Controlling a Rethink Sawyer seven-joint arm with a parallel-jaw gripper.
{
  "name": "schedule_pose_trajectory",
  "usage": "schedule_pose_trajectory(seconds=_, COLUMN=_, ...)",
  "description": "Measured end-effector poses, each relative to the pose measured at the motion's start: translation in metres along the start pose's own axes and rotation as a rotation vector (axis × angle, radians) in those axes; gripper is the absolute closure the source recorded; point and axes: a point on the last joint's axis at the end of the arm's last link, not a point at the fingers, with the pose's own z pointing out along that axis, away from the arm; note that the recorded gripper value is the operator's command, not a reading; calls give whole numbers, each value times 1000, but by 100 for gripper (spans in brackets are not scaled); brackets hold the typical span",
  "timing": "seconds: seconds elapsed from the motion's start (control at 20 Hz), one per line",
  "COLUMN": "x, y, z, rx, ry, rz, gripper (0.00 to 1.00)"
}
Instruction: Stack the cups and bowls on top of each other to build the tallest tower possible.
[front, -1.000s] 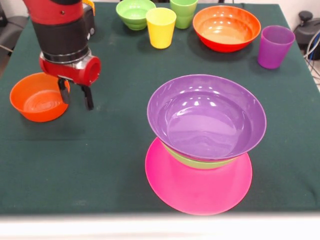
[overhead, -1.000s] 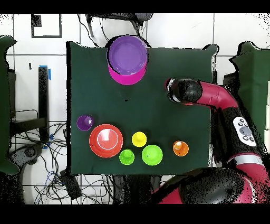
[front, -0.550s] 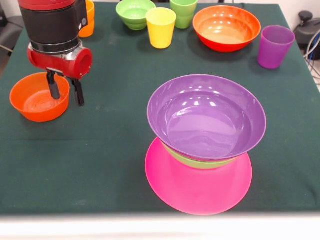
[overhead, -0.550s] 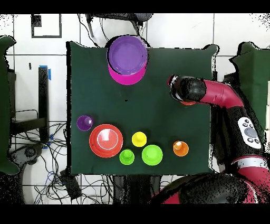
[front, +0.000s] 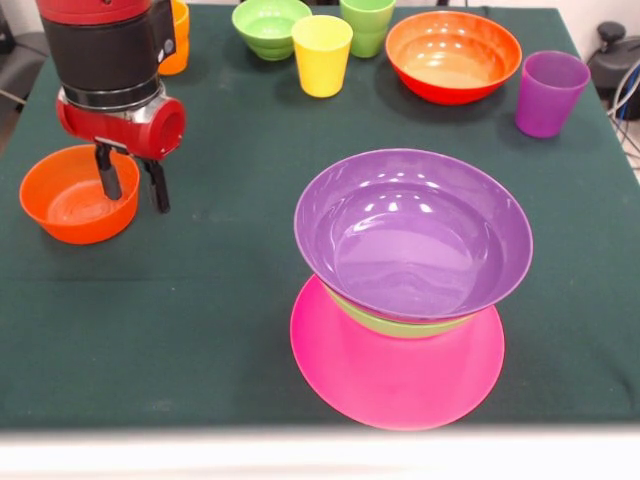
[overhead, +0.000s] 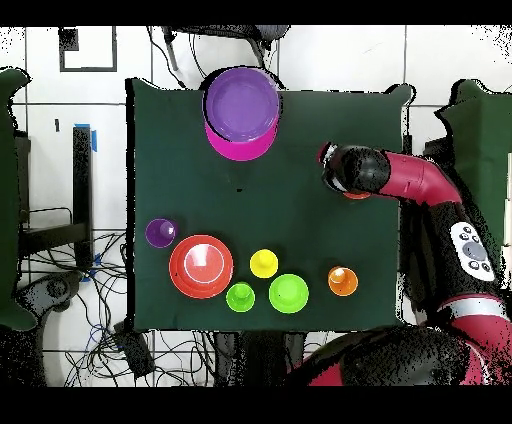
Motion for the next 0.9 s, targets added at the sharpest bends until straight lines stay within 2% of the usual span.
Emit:
schedule_pose_trajectory(seconds=0.55, x=25, y=-24, z=37, rx=-12, ry=65, rz=43, gripper=0)
schedule_pose_trajectory(seconds=0.9, x=35, y=-30, z=55, rx=-25, ry=76, rz=63, gripper=0)
